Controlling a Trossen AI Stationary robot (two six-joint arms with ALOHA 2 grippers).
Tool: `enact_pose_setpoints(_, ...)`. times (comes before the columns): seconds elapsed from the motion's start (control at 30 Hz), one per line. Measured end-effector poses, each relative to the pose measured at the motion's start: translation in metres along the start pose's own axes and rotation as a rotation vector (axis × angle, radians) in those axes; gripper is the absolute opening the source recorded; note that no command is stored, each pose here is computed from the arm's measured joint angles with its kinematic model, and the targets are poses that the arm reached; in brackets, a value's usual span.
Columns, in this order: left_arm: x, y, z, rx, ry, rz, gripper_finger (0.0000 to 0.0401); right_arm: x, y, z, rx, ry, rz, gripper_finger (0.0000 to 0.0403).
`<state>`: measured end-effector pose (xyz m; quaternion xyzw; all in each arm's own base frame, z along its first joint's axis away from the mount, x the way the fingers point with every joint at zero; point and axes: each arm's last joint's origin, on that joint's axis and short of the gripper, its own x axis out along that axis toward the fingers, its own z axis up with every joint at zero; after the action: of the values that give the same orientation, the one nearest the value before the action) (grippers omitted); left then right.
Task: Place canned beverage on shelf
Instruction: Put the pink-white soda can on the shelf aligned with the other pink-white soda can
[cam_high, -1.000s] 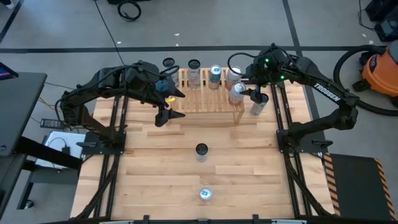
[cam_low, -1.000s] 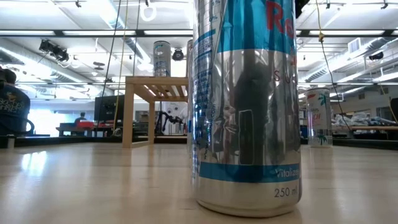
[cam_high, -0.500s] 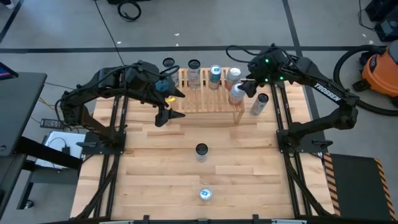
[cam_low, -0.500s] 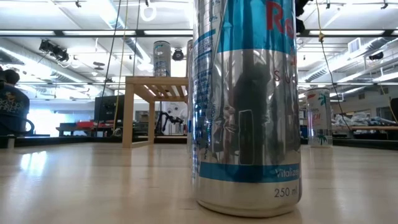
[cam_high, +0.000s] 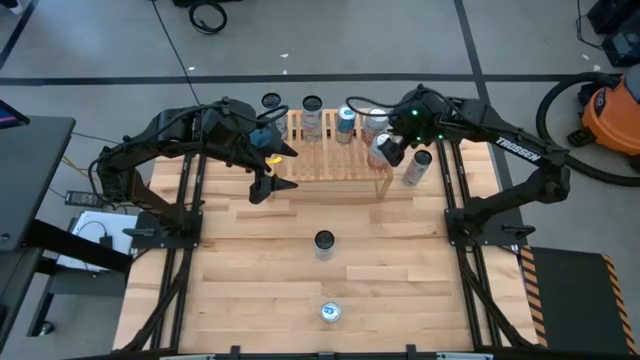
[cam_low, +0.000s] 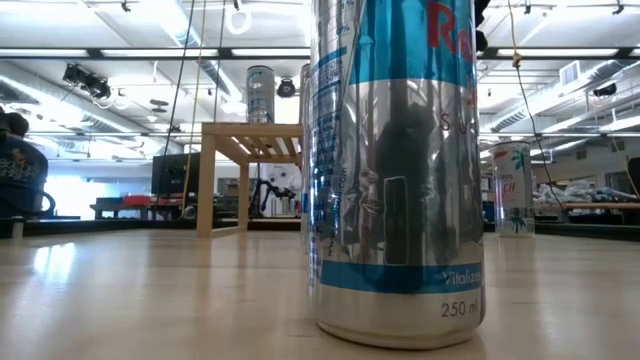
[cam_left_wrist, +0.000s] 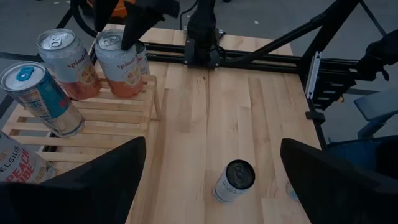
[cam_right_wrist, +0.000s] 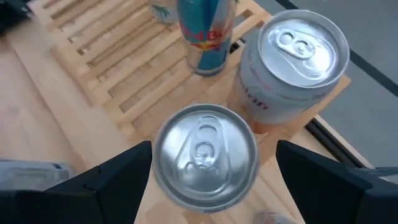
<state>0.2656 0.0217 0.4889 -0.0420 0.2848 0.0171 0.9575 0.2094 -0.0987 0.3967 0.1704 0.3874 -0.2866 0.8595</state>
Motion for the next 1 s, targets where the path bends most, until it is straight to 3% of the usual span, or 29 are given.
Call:
enact_pose_setpoints(0.3,0.000,0.000,0.000,0.001,0.000,0.000,0.0373,0.012,0.005,-0.001,-0.076,0.060,-0.004,0.0343)
enact_pose_setpoints(0.6,0.000,0.000,0.000,0.001,0.000,0.000,0.0373,0.009,0.004,-0.003,-0.201,0.080,0.015,0.0279)
enact_pose_setpoints(1.0,0.000,0.000,0.000,0.001,0.000,0.000,0.0373,0.010,-0.006,0.000,-0.450,0.069,0.164,0.0281)
